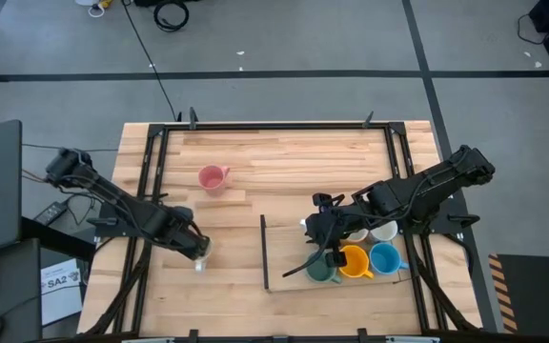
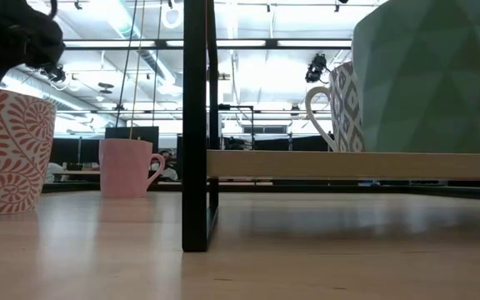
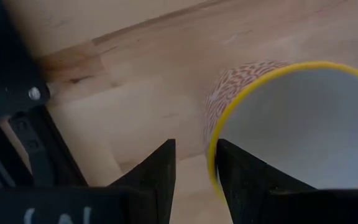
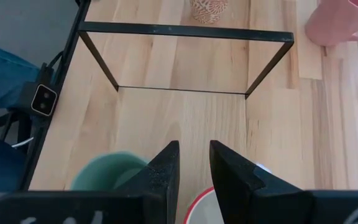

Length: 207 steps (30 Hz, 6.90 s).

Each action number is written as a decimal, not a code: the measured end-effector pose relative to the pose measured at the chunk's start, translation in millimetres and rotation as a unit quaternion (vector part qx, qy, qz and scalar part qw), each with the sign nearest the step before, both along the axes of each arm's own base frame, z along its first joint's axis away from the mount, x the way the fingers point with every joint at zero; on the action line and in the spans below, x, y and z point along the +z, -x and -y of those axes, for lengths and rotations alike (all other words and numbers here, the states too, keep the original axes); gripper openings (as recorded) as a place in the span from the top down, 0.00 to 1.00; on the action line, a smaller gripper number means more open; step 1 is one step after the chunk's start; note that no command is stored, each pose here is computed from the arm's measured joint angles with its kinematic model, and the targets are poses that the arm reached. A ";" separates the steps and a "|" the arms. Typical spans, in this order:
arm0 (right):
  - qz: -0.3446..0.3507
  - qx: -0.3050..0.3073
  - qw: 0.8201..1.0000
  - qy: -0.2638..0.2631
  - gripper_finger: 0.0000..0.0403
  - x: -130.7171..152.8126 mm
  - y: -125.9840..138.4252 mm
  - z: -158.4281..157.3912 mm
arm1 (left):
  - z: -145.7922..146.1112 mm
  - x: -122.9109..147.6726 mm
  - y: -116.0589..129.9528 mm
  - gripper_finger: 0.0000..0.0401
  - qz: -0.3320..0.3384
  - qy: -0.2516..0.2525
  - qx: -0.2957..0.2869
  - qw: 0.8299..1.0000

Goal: Place coffee mugs
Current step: Put the pink patterned mug on the shelf

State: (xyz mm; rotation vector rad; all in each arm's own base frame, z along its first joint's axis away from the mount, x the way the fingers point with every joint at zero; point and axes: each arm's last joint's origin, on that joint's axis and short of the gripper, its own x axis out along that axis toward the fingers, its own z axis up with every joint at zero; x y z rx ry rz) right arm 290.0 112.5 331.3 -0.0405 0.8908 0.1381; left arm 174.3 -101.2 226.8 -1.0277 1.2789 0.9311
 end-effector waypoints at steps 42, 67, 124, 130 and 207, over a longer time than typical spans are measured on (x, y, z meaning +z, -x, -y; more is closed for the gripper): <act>0.013 0.000 1.000 -0.005 0.77 1.7 -2.0 -0.8 | -48.8 -4.2 -48.5 0.91 0.068 -0.139 -0.687 0.710; 0.024 0.000 1.000 -0.010 0.77 3.1 -3.5 -1.4 | -47.4 -4.3 -47.5 0.90 0.045 -0.161 -0.892 0.420; 0.023 0.000 1.000 -0.010 0.77 3.1 -3.4 -1.4 | -41.1 37.2 -74.5 0.82 0.154 -0.258 -0.803 0.514; 0.023 0.000 1.000 -0.010 0.77 3.1 -3.5 -1.4 | -42.9 71.2 -71.7 0.82 0.157 -0.234 -0.764 0.580; 0.030 0.010 0.999 -0.003 0.77 16.7 12.3 5.0 | -69.3 59.1 -62.2 0.95 0.123 -0.116 -0.495 0.853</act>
